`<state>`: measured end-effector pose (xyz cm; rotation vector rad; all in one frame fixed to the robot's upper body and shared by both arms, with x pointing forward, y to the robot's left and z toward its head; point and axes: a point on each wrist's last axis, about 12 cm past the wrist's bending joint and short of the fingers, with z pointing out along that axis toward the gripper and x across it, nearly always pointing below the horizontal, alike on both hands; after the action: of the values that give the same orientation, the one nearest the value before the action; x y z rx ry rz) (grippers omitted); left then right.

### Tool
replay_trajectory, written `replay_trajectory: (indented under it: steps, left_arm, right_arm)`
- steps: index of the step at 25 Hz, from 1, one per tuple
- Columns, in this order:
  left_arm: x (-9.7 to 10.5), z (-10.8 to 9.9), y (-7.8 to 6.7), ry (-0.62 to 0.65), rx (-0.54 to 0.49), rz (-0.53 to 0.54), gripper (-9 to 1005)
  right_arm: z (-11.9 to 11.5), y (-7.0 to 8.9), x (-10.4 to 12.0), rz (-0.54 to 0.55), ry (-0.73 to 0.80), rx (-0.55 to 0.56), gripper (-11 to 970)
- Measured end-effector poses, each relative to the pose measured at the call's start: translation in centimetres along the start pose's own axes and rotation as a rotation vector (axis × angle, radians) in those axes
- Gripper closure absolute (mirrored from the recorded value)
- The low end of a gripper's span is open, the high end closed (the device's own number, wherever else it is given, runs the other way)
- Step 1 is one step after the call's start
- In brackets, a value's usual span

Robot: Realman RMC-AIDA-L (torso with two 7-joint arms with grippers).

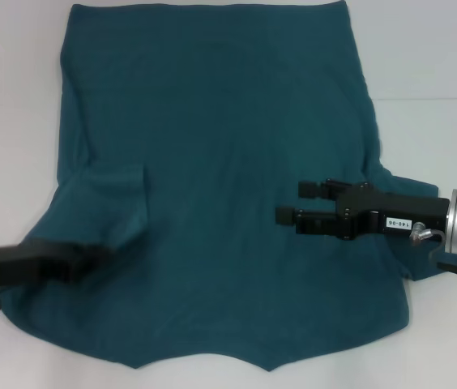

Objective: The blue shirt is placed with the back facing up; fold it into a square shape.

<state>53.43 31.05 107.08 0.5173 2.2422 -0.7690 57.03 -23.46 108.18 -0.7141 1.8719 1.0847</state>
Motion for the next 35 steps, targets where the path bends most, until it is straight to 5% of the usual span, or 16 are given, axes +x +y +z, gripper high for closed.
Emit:
replay_trajectory:
  steps: [4,9,14,22,30,35]
  left_arm:
    - [0.1,-0.1,-0.3,0.043,0.029,0.028,896]
    - [-0.5,-0.3,-0.3,0.011,0.033,0.032,714]
    - [-1.5,-0.6,-0.3,-0.094,0.038,0.010,486]
    - [-2.1,0.1,-1.0,-0.246,0.102,0.048,320]
    - [-2.0,1.5,-2.0,-0.221,0.140,0.224,124]
    - [-1.4,2.6,-3.1,-0.182,0.193,0.371,122]
  right_arm:
    - [0.0,0.0,-0.1,-0.003,0.000,0.002,137]
    - [0.0,-0.1,-0.2,-0.006,-0.001,0.003,139]
    - [-0.2,-0.1,-0.1,0.008,-0.003,0.008,140]
    - [-2.4,-1.2,-0.1,0.111,-0.046,0.072,143]
    - [-6.7,-3.0,0.3,0.290,-0.065,0.215,146]
    - [-9.3,-4.1,0.6,0.407,-0.044,0.295,148]
